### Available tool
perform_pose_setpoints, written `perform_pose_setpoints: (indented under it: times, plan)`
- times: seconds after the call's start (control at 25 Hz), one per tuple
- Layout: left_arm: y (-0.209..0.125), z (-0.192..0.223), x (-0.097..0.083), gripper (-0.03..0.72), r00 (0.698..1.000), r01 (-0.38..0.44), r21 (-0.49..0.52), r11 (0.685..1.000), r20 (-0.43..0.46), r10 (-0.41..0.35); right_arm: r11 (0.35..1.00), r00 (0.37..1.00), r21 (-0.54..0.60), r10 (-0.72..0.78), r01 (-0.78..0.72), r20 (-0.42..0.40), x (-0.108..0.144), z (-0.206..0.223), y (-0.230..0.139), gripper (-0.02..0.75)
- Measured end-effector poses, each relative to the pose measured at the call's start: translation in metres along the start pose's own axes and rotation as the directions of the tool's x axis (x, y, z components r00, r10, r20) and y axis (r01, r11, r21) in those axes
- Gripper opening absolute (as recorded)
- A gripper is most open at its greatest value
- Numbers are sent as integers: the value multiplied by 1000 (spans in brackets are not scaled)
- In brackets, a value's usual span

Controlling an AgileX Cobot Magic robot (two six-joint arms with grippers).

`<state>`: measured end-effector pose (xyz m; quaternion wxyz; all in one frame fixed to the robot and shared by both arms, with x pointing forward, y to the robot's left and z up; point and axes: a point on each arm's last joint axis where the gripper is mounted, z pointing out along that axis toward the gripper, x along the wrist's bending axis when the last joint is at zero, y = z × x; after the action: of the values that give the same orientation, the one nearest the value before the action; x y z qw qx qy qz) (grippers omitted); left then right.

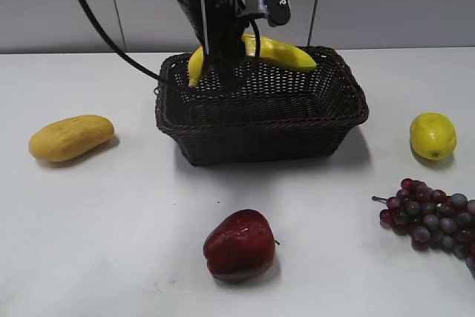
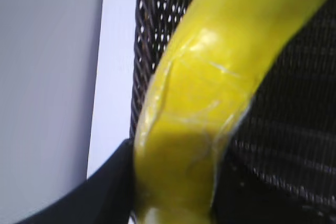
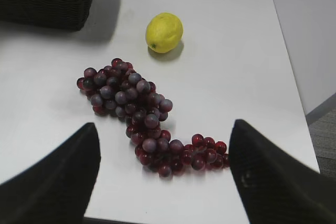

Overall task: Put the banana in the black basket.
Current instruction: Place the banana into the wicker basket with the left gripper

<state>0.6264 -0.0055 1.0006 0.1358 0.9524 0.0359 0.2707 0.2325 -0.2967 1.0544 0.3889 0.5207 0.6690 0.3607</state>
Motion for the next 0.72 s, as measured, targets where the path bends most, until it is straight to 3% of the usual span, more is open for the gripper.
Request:
perform_pose_setpoints:
  times: [0.36,0.44,0.56,0.72]
  plan:
    - [3,20,-7,311,1000,14,-36,999,9,-13,1000,1000,0,0,0,0,0,0,0,579]
    - [4,20,-8,369,999,27,-42,999,18,-26,1000,1000,0,0,0,0,0,0,0,579]
    - [2,20,-10,558,999,32,-20,999,44,-31,1000,1000,0,0,0,0,0,0,0,579]
    - [1,7,-11,622,994,64,5,998,93,-65,1000,1000,0,0,0,0,0,0,0,579]
